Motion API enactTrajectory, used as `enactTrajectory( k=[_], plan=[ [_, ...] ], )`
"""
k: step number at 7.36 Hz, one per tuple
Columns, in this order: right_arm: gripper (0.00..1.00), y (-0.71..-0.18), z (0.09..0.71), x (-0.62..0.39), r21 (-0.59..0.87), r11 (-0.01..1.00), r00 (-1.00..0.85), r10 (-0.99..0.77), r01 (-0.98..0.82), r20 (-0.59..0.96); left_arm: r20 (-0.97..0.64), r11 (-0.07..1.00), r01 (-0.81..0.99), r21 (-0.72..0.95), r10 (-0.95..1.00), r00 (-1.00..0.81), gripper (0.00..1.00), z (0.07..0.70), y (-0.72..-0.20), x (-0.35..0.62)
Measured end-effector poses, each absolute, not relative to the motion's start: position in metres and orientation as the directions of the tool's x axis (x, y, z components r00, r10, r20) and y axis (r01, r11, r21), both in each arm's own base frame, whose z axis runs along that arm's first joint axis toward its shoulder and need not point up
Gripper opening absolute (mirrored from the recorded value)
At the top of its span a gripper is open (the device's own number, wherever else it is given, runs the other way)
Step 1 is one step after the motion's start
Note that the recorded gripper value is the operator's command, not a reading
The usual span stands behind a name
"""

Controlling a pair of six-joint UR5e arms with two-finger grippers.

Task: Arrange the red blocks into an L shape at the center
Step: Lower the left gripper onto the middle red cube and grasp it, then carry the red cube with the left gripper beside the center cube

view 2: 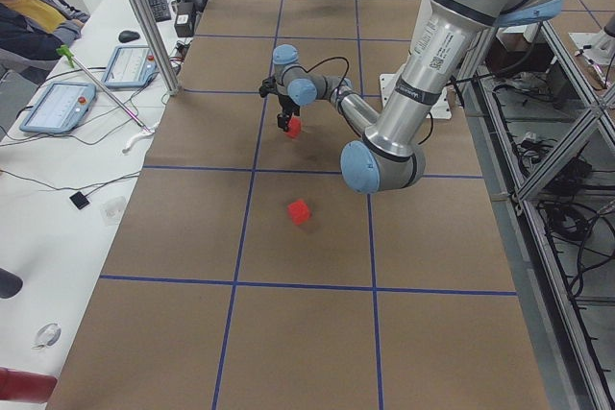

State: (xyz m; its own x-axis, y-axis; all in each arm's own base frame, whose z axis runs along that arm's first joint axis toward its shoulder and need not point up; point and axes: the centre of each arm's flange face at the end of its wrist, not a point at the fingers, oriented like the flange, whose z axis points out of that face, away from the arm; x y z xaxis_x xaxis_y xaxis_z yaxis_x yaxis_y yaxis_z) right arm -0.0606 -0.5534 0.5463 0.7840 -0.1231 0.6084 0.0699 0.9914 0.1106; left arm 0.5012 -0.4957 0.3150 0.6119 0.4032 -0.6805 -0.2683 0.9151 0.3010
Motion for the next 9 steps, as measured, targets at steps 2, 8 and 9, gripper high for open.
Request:
enactTrajectory(
  k=[2, 8, 9],
  plan=[
    [0.99, -0.554, 0.546, -0.061, 0.111, 0.991, 0.784, -0.123, 0.069, 0.608, -0.68, 0.916, -0.269, 0.299, 0.402, 0.613, 0.78, 0.317, -0.496, 0.501],
    [0.99, -0.555, 0.546, -0.06, 0.116, 0.991, 0.788, -0.124, 0.067, 0.603, -0.662, 0.93, -0.276, 0.242, 0.366, 0.654, 0.0, 0.297, -0.503, 0.496],
    [0.99, -0.555, 0.547, -0.06, 0.115, 0.991, 0.788, -0.123, 0.067, 0.603, -0.658, 0.934, -0.274, 0.232, 0.357, 0.663, 0.0, 0.279, -0.508, 0.497]
  ],
)
